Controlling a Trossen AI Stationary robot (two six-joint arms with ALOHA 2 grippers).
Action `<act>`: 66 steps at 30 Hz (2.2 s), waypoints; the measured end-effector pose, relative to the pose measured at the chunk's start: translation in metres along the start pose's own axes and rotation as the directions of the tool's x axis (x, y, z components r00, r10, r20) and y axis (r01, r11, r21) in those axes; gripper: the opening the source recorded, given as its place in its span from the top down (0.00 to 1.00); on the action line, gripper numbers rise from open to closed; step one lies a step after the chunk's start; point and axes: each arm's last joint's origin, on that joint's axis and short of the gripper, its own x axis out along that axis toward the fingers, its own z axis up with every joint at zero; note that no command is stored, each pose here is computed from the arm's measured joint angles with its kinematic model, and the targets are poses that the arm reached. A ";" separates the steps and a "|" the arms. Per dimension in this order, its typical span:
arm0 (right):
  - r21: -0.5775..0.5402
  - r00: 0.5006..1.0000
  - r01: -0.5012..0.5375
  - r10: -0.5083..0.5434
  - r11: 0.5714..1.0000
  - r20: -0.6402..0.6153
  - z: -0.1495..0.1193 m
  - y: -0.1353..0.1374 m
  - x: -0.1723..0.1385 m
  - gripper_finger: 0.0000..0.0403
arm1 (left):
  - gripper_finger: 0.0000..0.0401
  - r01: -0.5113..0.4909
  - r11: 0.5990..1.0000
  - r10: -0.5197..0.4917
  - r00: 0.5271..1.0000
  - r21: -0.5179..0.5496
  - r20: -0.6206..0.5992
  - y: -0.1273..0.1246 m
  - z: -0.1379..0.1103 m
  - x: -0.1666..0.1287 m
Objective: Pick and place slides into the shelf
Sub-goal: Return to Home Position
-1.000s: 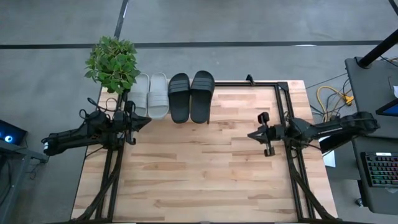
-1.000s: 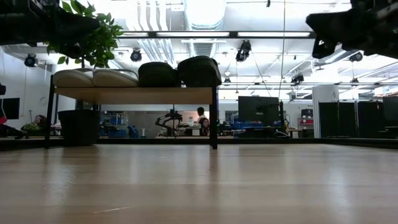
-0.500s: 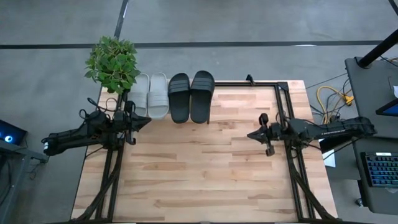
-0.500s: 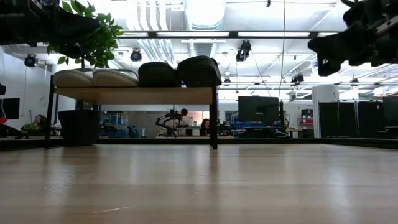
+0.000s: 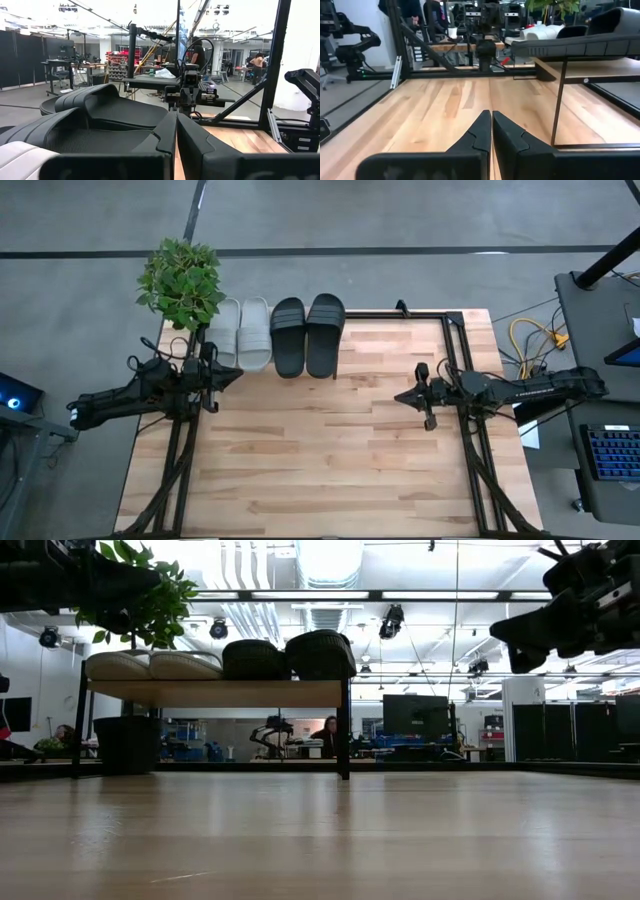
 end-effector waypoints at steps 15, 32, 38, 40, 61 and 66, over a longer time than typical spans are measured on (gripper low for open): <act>0.011 1.000 0.000 0.000 1.000 0.000 0.000 0.000 0.000 0.98 | 1.00 0.000 1.000 0.000 1.000 0.000 -0.001 0.000 0.000 0.000; 0.018 1.000 -0.002 0.002 1.000 0.001 0.000 0.000 0.000 0.98 | 1.00 0.000 1.000 0.000 1.000 0.000 -0.001 0.000 0.000 0.000; 0.017 1.000 -0.002 0.002 1.000 0.001 0.000 0.000 0.000 0.98 | 1.00 0.000 1.000 0.000 1.000 0.000 -0.001 0.000 0.000 0.000; 0.014 1.000 -0.002 0.002 1.000 0.001 0.000 0.000 0.000 0.98 | 1.00 0.000 1.000 0.000 1.000 0.000 -0.001 0.000 0.000 0.000; 0.009 1.000 -0.002 0.002 1.000 0.001 0.000 0.000 0.000 0.98 | 1.00 0.000 1.000 0.000 1.000 0.000 -0.001 0.000 0.000 0.000; 0.016 1.000 -0.002 0.002 1.000 0.001 0.000 0.000 0.000 0.98 | 1.00 0.000 1.000 0.000 1.000 0.000 -0.001 0.000 0.000 0.000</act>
